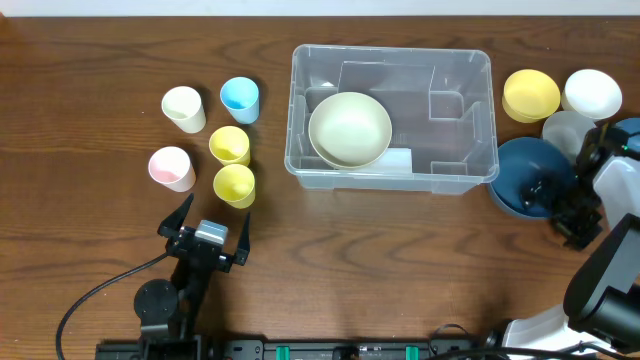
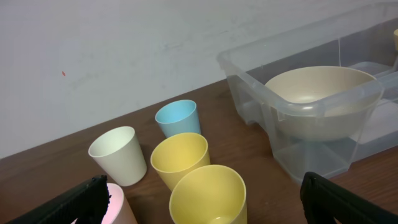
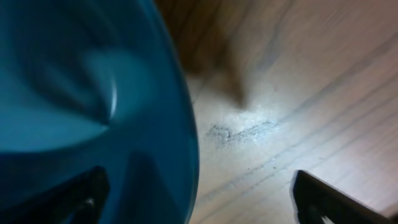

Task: Pack container
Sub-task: 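Grasp the rim of the teal bowl with the right gripper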

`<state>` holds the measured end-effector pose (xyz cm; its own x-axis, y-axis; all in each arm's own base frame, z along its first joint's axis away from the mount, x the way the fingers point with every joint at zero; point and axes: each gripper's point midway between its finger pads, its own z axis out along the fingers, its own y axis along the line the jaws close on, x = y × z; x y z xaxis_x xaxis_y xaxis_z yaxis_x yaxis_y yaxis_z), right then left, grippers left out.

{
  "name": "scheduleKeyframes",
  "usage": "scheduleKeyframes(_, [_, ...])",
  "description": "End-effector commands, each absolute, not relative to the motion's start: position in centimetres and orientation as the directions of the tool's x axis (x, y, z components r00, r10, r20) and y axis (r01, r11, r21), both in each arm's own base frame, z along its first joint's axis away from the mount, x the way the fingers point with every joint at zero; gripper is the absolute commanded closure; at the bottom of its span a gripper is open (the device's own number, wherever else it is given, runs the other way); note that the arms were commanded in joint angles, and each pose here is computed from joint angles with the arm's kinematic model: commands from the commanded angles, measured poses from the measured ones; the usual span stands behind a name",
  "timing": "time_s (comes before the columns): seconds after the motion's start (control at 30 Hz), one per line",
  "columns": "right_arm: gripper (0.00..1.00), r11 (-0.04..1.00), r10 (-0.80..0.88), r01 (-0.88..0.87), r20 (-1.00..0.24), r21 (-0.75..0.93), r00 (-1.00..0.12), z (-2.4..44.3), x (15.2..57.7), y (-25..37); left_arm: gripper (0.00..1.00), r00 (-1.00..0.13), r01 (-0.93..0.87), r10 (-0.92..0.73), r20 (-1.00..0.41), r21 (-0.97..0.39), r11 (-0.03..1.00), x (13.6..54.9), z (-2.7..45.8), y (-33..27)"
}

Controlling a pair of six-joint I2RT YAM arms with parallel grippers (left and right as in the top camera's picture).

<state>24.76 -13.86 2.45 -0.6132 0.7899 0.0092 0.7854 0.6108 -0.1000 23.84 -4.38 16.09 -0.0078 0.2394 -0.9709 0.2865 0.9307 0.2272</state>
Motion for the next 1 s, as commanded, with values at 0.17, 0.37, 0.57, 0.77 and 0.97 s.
scheduleKeyframes(0.17, [0.71, 0.564, 0.825, 0.818, 0.039, -0.115, -0.564, 1.5, 22.8, -14.5, 0.02, -0.048, 0.299, 0.252, -0.967, 0.227, 0.927, 23.8, 14.5, -4.4])
scheduleKeyframes(0.37, [0.99, 0.482, 0.876, 0.859, 0.075, -0.175, -0.476, 1.9, 19.9, -16.3, 0.02, -0.048, 0.299, 0.252, -0.967, 0.227, 0.927, 23.8, 14.5, -4.4])
scheduleKeyframes(0.57, [0.99, 0.38, 0.925, 0.906, 0.11, -0.187, -0.365, 5.2, 18.0, -18.6, 0.02, -0.048, 0.299, 0.252, -0.967, 0.227, 0.927, 23.8, 14.5, -4.4])
scheduleKeyframes(0.77, [0.99, 0.304, 0.951, 0.952, 0.08, -0.038, -0.3, 13.2, 19.9, -19.7, 0.02, -0.048, 0.299, 0.252, -0.967, 0.227, 0.927, 23.8, 14.5, -4.4])
scheduleKeyframes(0.97, [0.99, 0.351, 0.936, 0.874, -0.15, 0.337, -0.318, 26.8, 24.9, -18.5, 0.02, -0.048, 0.299, 0.252, -0.967, 0.227, 0.927, 23.8, 14.5, -4.4])
